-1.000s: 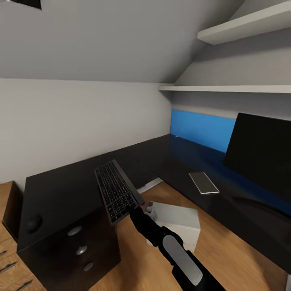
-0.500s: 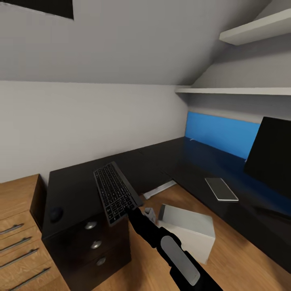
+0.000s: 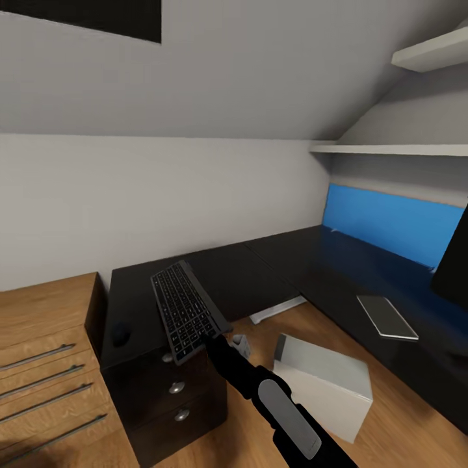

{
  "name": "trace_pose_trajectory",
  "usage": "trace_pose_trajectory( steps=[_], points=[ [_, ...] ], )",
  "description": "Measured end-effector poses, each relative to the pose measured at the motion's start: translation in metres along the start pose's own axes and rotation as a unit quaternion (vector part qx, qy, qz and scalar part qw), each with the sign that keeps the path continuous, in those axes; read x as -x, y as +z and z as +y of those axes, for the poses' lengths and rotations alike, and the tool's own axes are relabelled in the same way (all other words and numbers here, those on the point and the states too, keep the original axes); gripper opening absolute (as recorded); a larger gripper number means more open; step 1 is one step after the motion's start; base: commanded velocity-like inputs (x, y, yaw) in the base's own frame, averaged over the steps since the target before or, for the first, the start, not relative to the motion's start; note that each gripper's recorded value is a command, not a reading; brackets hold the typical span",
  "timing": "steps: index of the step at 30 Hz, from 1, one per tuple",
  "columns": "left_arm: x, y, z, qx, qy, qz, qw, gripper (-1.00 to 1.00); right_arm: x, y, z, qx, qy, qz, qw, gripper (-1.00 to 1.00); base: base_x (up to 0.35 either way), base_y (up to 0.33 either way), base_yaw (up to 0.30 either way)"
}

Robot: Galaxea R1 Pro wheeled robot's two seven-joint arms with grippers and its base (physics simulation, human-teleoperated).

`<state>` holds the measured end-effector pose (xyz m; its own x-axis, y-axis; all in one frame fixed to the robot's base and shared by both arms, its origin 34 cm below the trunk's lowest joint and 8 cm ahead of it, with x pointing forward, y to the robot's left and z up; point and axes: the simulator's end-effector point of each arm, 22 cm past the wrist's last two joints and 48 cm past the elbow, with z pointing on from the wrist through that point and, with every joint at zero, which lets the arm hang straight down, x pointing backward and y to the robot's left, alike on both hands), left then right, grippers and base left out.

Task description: In the bedroom, organize the workspace by keeping the computer under the desk, ensuring the monitor is on the desk, placing the keyboard on the desk next to the monitor, placing the mouse on the desk next to the keyboard, moving the folder from the swivel chair onto the desk next to the mouse, stacking the notebook on top of the folder with the pen on top of the notebook, and positioning the swivel chair next to the desk.

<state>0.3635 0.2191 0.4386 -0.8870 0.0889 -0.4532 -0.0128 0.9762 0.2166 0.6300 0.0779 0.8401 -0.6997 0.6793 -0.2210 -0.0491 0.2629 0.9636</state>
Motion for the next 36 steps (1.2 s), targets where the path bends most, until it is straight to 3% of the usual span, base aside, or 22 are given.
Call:
trace_pose_trajectory(
  steps=[15,17,22,24,28,36],
  points=[
    [0.001,0.0,0.0,0.0,0.0,-0.001,1.0,1.0,0.008,-0.003,-0.002,0.0,0.003,-0.005,1.0,-1.0,0.0,0.0,0.067],
    [0.001,0.0,0.0,0.0,0.0,-0.001,1.0,1.0,0.009,-0.003,-0.002,0.002,0.016,-0.005,0.9999,-1.0,0.0,0.0,0.0],
    [0.002,0.0,0.001,0.001,-0.001,-0.003,1.0,1.0,0.011,-0.004,-0.01,0.002,0.096,-0.002,0.9954,-1.0,0.0,0.0,0.0],
    [0.002,0.0,0.001,0.002,-0.002,-0.004,1.0,1.0,0.012,-0.004,-0.011,0.003,0.117,-0.002,0.9932,-1.0,0.0,0.0,0.0],
    [0.002,0.0,0.002,0.002,-0.002,-0.004,1.0,1.0,0.013,-0.005,-0.015,0.001,0.137,-0.003,0.9906,-1.0,0.0,0.0,0.0],
    [0.006,0.0,0.002,0.003,-0.007,-0.014,0.9999,1.0,0.014,-0.005,-0.025,-0.009,0.144,-0.006,0.9895,-1.0,0.084,0.0,0.0]
  ],
)
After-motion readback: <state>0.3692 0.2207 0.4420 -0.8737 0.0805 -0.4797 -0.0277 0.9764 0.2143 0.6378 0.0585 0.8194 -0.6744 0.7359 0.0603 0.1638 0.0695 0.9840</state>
